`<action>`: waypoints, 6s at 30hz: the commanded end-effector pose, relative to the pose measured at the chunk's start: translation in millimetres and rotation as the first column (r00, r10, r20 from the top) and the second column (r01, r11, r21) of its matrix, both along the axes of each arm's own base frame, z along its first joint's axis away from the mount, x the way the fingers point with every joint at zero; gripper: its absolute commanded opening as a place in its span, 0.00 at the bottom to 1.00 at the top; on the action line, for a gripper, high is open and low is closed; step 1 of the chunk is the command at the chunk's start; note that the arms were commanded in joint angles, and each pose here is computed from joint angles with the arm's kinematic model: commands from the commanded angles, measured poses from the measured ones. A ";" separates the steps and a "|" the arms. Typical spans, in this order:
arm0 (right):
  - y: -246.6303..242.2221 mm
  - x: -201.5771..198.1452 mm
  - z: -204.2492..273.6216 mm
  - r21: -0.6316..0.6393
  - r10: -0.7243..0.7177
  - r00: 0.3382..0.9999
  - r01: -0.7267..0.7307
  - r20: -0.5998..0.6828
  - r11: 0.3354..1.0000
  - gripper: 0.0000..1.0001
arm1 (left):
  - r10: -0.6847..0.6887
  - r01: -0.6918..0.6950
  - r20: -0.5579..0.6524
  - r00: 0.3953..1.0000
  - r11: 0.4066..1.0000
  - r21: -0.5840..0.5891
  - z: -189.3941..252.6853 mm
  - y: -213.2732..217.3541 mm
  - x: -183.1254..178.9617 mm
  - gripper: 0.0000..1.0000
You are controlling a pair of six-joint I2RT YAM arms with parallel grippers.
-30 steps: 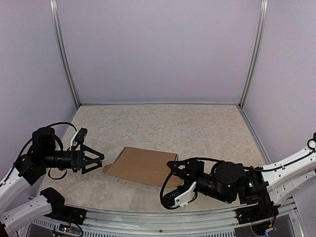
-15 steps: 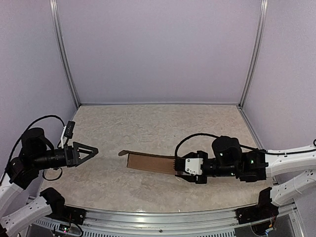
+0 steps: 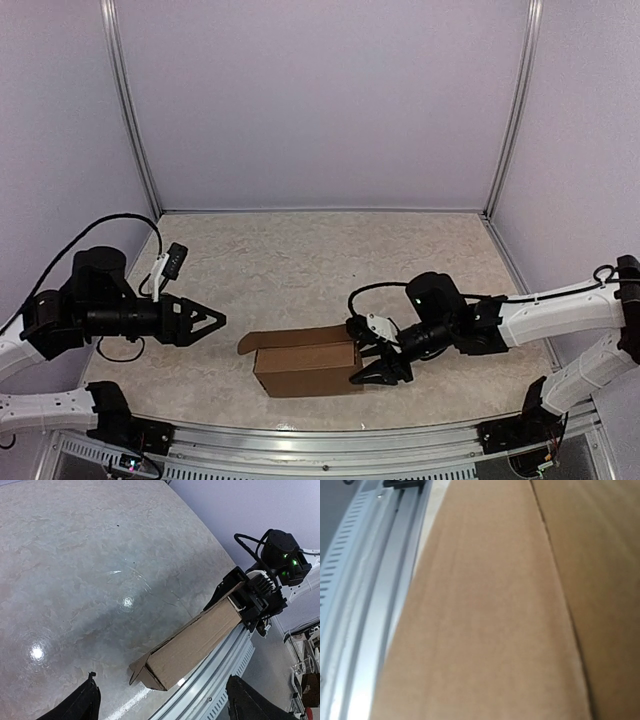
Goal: Fold the paper box
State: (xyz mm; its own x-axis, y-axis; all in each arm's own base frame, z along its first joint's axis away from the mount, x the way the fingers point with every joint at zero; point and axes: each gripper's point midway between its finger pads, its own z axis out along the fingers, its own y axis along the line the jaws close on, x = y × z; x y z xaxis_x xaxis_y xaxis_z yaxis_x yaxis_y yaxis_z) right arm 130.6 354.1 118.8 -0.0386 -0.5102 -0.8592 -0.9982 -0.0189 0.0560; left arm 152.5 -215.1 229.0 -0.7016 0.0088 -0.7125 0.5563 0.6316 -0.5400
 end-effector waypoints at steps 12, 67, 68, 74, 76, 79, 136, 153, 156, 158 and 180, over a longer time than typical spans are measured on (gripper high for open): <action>-0.5 -6.1 -9.7 0.021 0.023 0.998 -0.022 -0.060 1.000 0.26 | -0.075 0.089 -0.054 0.996 0.935 0.343 -62.7 -39.3 3.1 0.65; 7.8 24.2 -23.9 0.165 -0.347 0.913 0.316 0.216 0.934 0.23 | 0.046 0.003 -0.120 0.992 0.924 0.384 -104.9 -68.1 30.0 0.00; 8.0 24.5 -24.8 0.169 -0.351 0.912 0.320 0.210 0.932 0.23 | 0.053 -0.002 -0.120 0.991 0.922 0.387 -106.6 -67.4 31.0 0.00; 8.4 23.7 -31.1 0.170 -0.358 0.915 0.328 0.187 0.929 0.23 | 0.066 -0.011 -0.115 0.991 0.907 0.422 -120.7 -61.5 28.6 0.00; 8.4 23.9 -31.9 0.170 -0.359 0.915 0.330 0.183 0.929 0.23 | 0.066 -0.013 -0.108 0.992 0.903 0.430 -123.7 -59.7 27.0 0.00; 8.7 23.5 -32.6 0.173 -0.360 0.916 0.332 0.175 0.927 0.24 | 0.073 -0.021 -0.099 0.992 0.896 0.443 -127.7 -56.1 25.3 0.00; -25.5 26.8 7.4 0.213 -0.441 0.897 0.439 -0.039 0.873 1.00 | 0.111 -0.051 -0.056 0.992 0.771 0.635 -175.9 -66.8 12.4 0.00; -79.6 34.0 34.3 -0.029 -0.643 0.760 0.643 -0.098 0.765 0.74 | 0.146 -0.071 -0.072 0.987 0.782 0.619 -176.4 -79.1 16.7 0.00; -81.2 26.7 27.4 -0.092 -0.642 0.759 0.636 -0.104 0.767 0.63 | 0.160 -0.079 -0.075 0.984 0.778 0.623 -177.5 -78.2 17.0 0.00; -83.0 25.2 24.1 -0.122 -0.652 0.753 0.641 -0.092 0.757 0.60 | 0.166 -0.083 -0.077 0.983 0.780 0.620 -176.4 -79.1 17.4 0.00; -63.2 33.3 8.2 -0.271 -0.639 0.768 0.627 0.052 0.731 0.12 | 0.218 -0.112 -0.102 0.971 0.785 0.609 -178.7 -74.1 15.2 0.00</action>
